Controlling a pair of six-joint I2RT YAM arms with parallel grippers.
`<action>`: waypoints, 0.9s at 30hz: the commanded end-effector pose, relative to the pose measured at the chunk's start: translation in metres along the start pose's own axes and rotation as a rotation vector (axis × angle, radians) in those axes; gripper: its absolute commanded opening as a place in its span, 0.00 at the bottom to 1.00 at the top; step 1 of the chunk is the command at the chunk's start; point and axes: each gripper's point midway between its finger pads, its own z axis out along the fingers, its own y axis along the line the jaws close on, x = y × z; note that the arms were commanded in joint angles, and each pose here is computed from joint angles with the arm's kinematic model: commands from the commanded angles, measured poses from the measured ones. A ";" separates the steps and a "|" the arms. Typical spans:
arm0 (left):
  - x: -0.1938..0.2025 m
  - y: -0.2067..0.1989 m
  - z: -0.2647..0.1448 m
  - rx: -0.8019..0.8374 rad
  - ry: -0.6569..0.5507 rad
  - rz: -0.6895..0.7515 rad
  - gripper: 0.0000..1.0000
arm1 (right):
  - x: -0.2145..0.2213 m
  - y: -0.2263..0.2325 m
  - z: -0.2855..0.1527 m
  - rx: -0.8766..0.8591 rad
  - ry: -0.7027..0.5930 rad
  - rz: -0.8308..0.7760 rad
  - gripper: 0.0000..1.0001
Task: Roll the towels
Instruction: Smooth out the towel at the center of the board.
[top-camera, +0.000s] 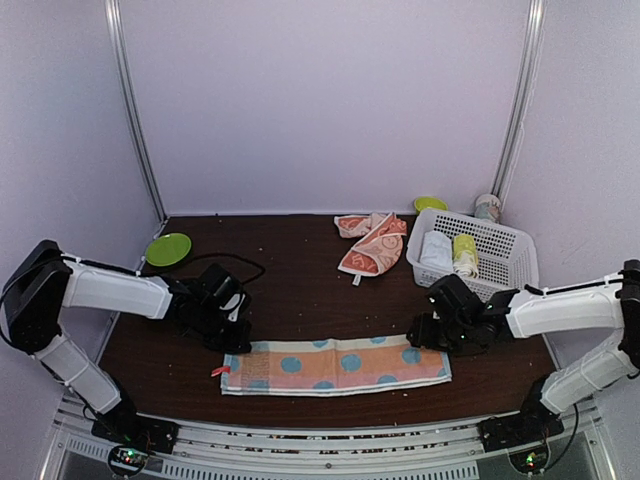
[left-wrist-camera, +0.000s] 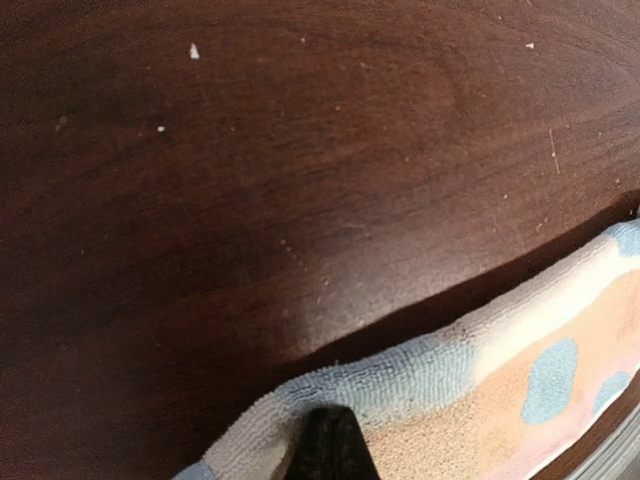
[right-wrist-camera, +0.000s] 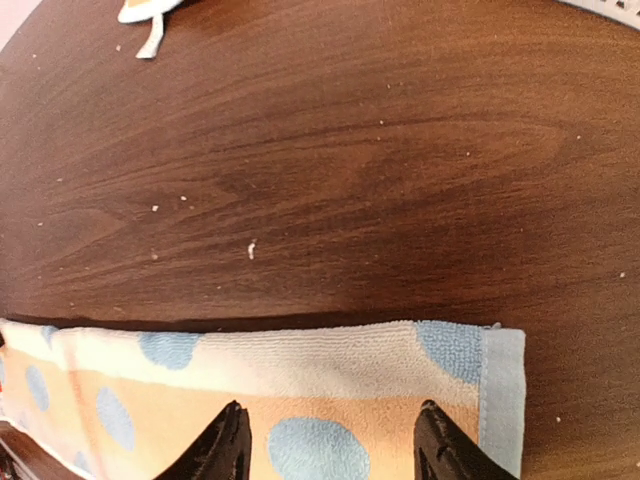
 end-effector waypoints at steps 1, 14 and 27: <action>-0.009 0.008 -0.020 -0.065 -0.011 0.051 0.03 | -0.005 0.000 -0.026 -0.014 -0.004 -0.028 0.57; -0.022 -0.032 -0.056 0.064 -0.080 0.107 0.33 | 0.013 -0.035 -0.024 0.029 -0.043 0.041 0.49; 0.023 -0.007 -0.003 0.036 0.046 0.038 0.05 | -0.026 -0.016 -0.019 0.043 -0.082 0.032 0.44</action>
